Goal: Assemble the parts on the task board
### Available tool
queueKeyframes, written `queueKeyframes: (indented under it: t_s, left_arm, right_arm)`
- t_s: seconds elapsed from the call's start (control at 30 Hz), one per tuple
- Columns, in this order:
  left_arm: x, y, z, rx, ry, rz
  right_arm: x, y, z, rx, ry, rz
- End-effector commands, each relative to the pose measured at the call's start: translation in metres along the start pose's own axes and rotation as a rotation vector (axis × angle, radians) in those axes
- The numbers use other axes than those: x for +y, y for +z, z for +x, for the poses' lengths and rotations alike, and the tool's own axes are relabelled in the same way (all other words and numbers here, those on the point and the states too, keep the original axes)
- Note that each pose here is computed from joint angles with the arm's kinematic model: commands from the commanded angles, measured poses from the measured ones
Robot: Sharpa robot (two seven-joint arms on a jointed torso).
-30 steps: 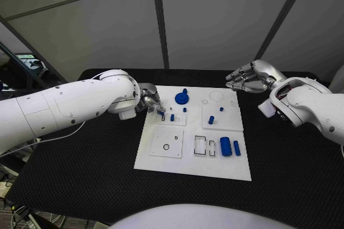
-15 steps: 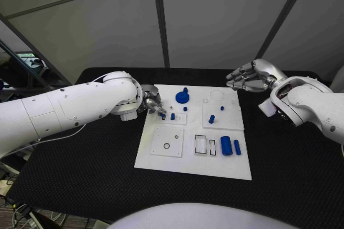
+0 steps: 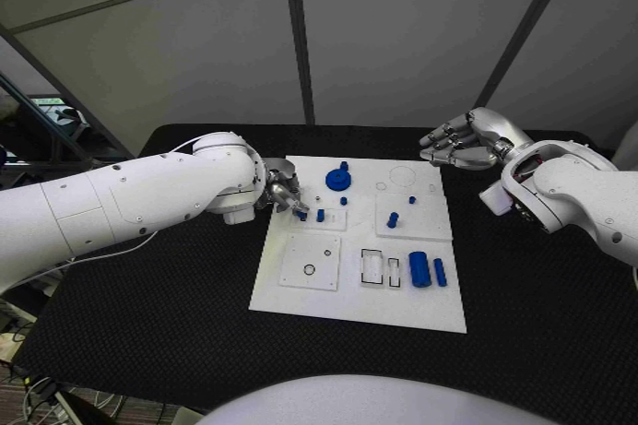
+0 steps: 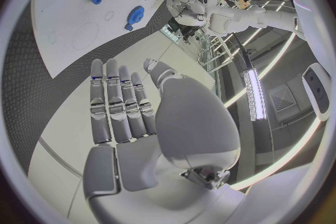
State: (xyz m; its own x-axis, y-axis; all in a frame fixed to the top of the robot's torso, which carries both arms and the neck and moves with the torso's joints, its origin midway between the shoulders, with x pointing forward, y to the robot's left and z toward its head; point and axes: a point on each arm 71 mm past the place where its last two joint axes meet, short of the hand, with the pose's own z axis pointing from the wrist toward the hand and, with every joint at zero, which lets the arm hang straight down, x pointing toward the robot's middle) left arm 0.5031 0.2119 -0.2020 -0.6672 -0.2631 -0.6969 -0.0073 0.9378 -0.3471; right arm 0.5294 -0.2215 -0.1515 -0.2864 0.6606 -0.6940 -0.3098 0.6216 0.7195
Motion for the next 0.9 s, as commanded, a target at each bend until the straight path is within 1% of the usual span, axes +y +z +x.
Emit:
queueKeyframes:
  t_s: [0.03,0.43,0.9]
  left_arm:
    - [-0.0019,-0.0004,0.0025,0.028,0.031,-0.001]
    - [-0.0011,0.0008,0.0028,0.039,0.04,-0.007]
    - [-0.0044,0.0048,0.0042,0.063,0.054,-0.012]
  right_arm:
    - [0.0016,0.0005,-0.0002,0.002,-0.002,-0.008]
    - [0.0017,0.0005,-0.0001,0.003,-0.002,-0.008]
    - [0.0024,0.0,0.0002,0.004,-0.002,-0.01]
